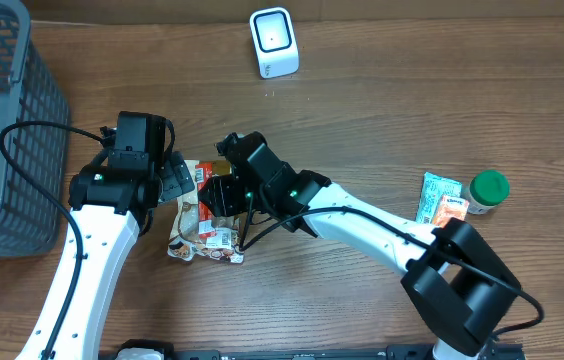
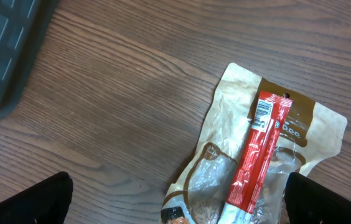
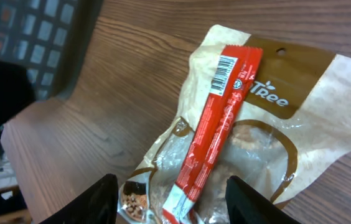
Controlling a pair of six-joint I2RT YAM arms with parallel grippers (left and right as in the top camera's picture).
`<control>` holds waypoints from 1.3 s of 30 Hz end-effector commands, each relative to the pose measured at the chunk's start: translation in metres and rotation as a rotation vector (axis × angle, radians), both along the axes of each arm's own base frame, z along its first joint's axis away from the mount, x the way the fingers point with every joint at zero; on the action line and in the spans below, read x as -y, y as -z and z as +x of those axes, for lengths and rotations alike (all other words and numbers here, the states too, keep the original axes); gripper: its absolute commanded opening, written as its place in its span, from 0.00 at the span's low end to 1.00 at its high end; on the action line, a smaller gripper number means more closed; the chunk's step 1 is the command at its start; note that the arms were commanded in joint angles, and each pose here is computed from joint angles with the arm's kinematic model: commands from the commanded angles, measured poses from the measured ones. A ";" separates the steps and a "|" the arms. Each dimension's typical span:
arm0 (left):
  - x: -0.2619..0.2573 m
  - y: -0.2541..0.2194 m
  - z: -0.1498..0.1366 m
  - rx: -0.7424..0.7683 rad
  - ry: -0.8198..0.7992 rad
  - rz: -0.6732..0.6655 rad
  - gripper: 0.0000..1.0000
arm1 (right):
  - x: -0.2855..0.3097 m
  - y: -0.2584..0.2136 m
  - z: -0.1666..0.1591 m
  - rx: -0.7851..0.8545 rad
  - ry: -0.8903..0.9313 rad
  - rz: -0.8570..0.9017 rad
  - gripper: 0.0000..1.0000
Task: Scan the item barcode
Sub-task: 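Lower the right gripper and pinch the red stick snack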
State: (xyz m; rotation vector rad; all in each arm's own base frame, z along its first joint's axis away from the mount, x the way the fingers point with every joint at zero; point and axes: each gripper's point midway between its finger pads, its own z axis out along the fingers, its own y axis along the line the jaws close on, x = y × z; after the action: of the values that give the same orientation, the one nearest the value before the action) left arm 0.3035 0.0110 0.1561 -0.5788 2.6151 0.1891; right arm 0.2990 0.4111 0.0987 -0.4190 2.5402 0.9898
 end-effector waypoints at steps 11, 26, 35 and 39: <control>-0.002 -0.007 0.003 0.021 -0.002 0.011 1.00 | -0.023 0.054 -0.019 -0.040 -0.046 -0.046 0.50; -0.002 -0.007 0.003 0.021 -0.002 0.011 1.00 | -0.021 0.070 -0.021 -0.059 -0.045 -0.072 0.32; -0.002 -0.007 0.003 0.021 -0.002 0.011 1.00 | -0.014 0.086 -0.020 -0.068 -0.027 -0.118 0.31; -0.002 -0.007 0.003 0.021 -0.002 0.011 1.00 | -0.013 0.087 -0.019 -0.066 -0.021 -0.124 0.25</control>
State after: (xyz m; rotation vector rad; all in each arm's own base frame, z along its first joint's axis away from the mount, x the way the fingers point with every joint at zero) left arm 0.3034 0.0110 0.1560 -0.5788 2.6154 0.1893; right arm 0.2810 0.4317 0.0337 -0.4727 2.6226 0.9414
